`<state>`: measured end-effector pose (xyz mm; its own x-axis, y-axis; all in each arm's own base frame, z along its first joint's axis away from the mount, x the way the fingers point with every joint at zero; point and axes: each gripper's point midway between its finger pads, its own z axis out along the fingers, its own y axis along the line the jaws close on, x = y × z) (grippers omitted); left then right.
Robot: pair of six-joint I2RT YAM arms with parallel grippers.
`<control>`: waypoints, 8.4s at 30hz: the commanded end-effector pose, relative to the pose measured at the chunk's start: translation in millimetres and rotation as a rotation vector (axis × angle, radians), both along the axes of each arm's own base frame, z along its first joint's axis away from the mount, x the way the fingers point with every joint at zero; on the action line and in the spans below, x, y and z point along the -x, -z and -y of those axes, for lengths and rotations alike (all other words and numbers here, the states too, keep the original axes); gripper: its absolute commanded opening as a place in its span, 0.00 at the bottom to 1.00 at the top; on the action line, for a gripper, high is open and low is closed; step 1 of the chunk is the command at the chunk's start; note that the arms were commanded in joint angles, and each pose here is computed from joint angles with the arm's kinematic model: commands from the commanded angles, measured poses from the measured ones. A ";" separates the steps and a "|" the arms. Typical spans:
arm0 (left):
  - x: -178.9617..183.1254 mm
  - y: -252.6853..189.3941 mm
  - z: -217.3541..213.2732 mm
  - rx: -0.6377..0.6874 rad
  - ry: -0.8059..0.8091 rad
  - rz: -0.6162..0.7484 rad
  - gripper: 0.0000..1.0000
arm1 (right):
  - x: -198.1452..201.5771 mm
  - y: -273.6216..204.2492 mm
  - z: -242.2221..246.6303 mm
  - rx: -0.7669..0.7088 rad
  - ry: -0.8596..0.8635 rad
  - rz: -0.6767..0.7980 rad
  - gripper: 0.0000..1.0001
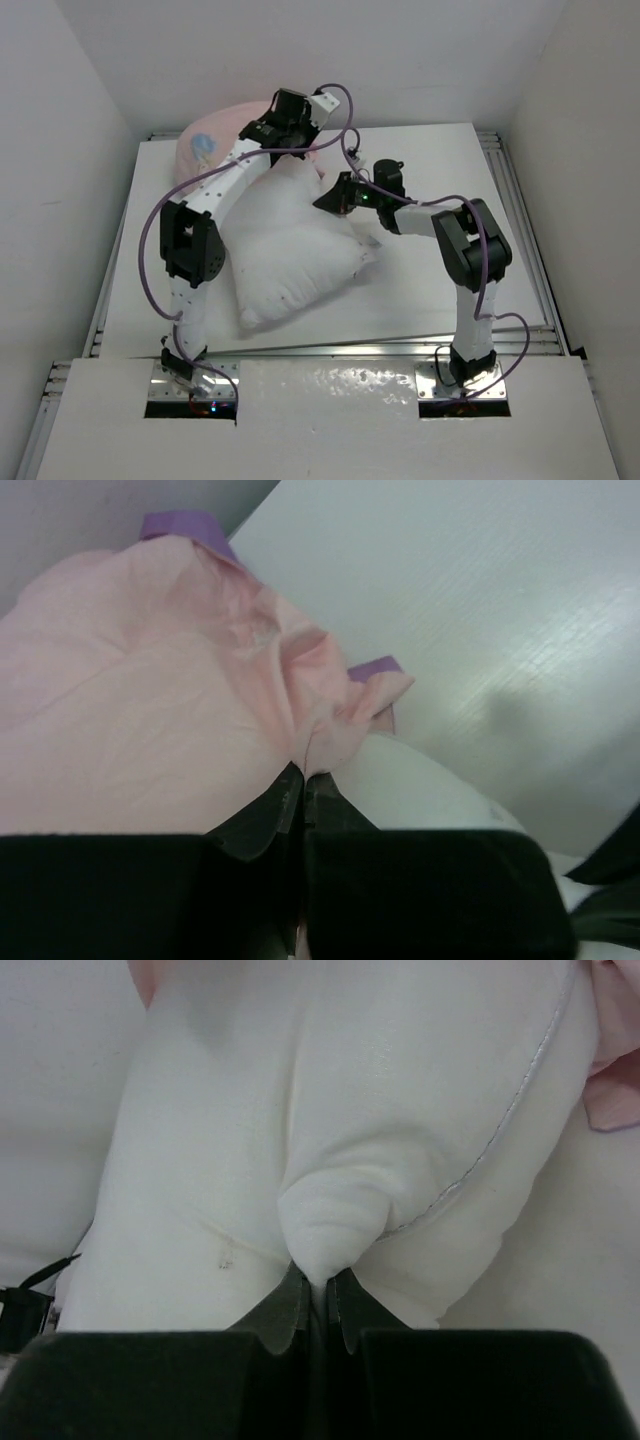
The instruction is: Put the pillow into the pillowcase
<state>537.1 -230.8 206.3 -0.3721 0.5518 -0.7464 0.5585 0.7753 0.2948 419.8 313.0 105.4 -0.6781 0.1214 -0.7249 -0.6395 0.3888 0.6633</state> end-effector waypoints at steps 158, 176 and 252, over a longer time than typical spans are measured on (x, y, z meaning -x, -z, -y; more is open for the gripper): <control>174.0 -430.7 -218.7 0.745 -0.025 0.672 0.00 | 55.4 -523.3 176.5 -0.318 0.714 0.985 0.00; 119.3 -163.9 -273.8 0.528 -0.341 -0.004 0.00 | -32.9 -357.8 151.3 -0.169 0.655 0.538 0.00; 166.5 -364.7 -289.3 0.452 -0.359 0.728 0.00 | 3.4 -489.7 221.1 -0.291 0.962 0.826 0.00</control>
<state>427.3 32.1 548.1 0.0639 0.0528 -0.9966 0.2487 0.9663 0.0671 483.2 175.8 498.4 0.0418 0.4989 -0.8657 -0.5368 0.7420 0.4017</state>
